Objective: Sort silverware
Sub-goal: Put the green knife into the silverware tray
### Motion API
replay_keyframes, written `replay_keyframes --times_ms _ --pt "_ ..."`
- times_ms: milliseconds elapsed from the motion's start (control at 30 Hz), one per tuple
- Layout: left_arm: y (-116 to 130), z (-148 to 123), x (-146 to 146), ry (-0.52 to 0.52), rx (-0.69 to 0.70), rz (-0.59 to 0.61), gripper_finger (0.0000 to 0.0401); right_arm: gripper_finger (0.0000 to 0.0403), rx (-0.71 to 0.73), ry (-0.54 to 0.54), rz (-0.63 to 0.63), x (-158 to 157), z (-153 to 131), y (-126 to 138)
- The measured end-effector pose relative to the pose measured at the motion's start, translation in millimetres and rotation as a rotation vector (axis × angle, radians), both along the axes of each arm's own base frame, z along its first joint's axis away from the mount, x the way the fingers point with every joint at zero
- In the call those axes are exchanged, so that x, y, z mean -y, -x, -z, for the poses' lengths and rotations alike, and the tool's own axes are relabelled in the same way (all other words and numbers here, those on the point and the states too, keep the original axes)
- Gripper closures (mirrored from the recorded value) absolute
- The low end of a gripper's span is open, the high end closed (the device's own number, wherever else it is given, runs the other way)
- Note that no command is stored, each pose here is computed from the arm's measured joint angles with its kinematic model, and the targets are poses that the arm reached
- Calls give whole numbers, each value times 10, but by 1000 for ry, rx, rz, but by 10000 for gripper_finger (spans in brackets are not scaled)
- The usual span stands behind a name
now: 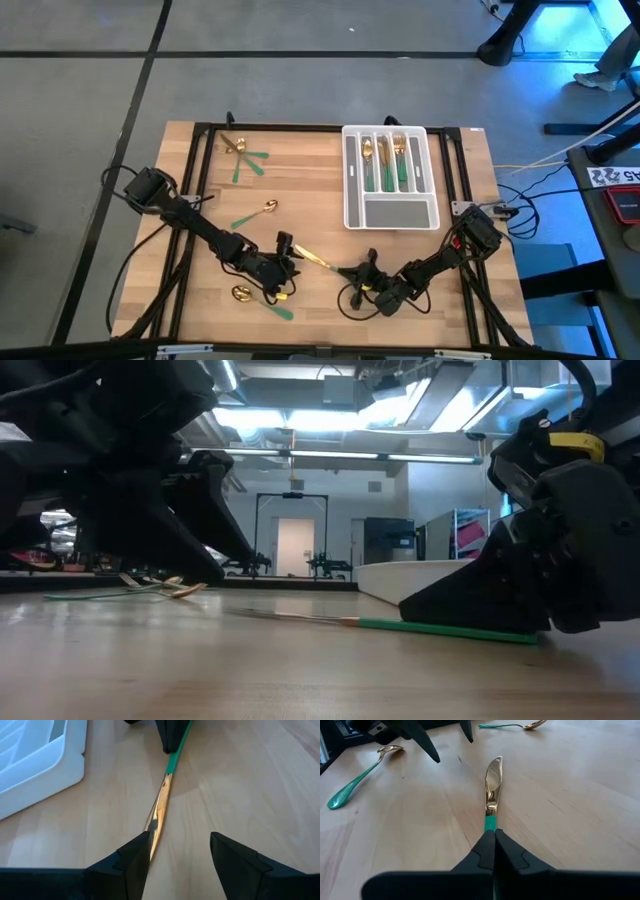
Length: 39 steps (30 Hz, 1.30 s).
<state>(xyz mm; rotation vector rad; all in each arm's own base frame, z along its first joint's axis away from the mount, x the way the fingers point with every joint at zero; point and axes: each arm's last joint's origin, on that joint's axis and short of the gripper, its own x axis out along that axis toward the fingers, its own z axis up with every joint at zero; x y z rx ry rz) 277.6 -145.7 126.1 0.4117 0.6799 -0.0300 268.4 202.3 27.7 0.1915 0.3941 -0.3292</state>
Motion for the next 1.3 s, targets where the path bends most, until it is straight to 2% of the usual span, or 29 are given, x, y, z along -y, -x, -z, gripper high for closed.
replay_keyframes --times_ms 167,267,400,533,700,900,1300 --pt "-52 101 -23 16 -13 3 206 402 3 0 -6 -4 -6 -4" --pt "-60 119 -38 17 -18 -5 206 387 12 15 -29 -16 -38 -15" --pt "-65 117 -39 23 -14 -8 206 339 33 41 -35 -26 -136 -27" --pt "-63 118 -39 29 -15 -13 206 278 54 14 -44 2 -209 -77" --pt "-64 118 -39 30 -14 -13 206 227 20 -37 -115 21 -283 -332" --pt "-62 119 -40 42 -14 -24 206 224 -98 -2 -100 76 -352 -615" --pt "-59 123 -37 64 -22 -23 206 231 -138 54 -126 40 -386 -659"
